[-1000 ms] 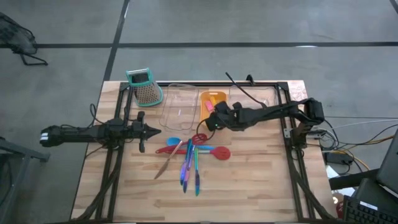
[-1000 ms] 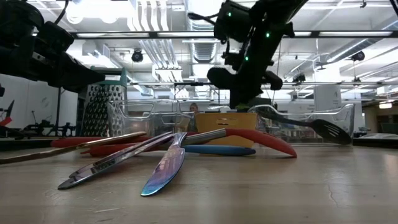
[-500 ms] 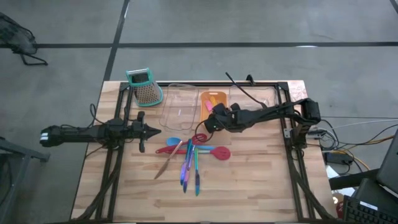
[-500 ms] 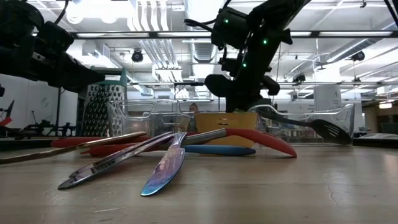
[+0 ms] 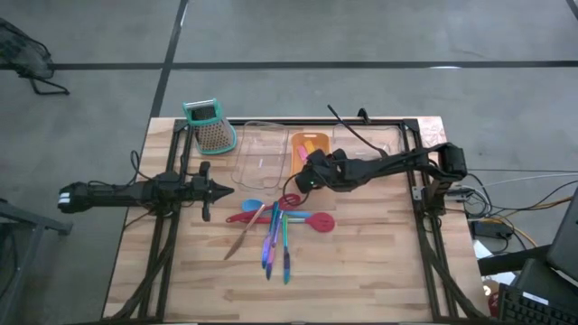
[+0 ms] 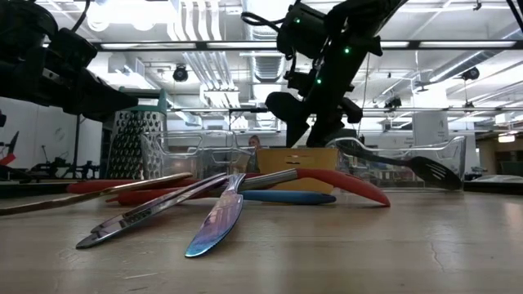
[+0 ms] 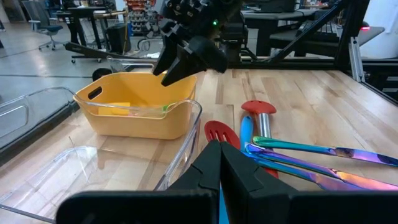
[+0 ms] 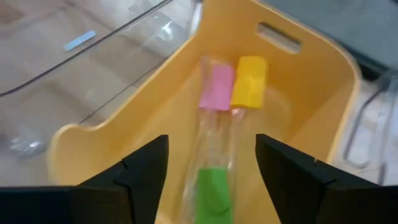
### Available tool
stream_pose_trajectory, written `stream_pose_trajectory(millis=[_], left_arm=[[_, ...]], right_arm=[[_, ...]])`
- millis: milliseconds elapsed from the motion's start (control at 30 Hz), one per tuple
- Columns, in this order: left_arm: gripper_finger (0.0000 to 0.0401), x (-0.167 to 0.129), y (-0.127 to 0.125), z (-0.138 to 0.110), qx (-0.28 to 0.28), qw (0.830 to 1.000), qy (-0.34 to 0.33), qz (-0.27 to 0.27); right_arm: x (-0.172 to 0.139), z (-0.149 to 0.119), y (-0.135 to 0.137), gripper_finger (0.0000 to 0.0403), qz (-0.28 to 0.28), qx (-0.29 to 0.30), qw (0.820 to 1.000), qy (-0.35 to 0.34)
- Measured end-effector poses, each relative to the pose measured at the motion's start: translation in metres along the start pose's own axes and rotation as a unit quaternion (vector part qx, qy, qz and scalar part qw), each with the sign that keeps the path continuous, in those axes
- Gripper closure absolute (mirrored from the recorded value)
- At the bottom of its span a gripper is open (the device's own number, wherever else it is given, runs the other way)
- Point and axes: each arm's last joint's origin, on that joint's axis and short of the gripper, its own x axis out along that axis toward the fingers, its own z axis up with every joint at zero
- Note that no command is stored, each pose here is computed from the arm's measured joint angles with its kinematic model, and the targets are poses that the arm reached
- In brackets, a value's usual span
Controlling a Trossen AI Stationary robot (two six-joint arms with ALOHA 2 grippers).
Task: Pick & Place Kitchen Items
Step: Put the golden knife into the left transparent bin
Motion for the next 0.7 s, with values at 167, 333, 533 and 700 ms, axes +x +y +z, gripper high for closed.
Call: stream_pose_trajectory(millis=[167,333,533,700], left_arm=[[0.0396,0.0,0.0,0.0,0.0,1.0,0.0,0.0],[0.0396,0.0,0.0,0.0,0.0,1.0,0.0,0.0],[0.0396,0.0,0.0,0.0,0.0,1.0,0.0,0.0],[0.0396,0.0,0.0,0.0,0.0,1.0,0.0,0.0]], right_arm=[[-0.008,0.003,0.0,0.0167,0.023,-0.018,1.0,0.003],[-0.026,0.004,0.004,0.0226,0.039,-0.047,0.998,-0.018],[-0.052,0.002,0.008,0.0353,0.066,-0.102,0.992,-0.041],[-0.069,-0.015,0.006,0.039,0.116,-0.129,0.983,-0.064]])
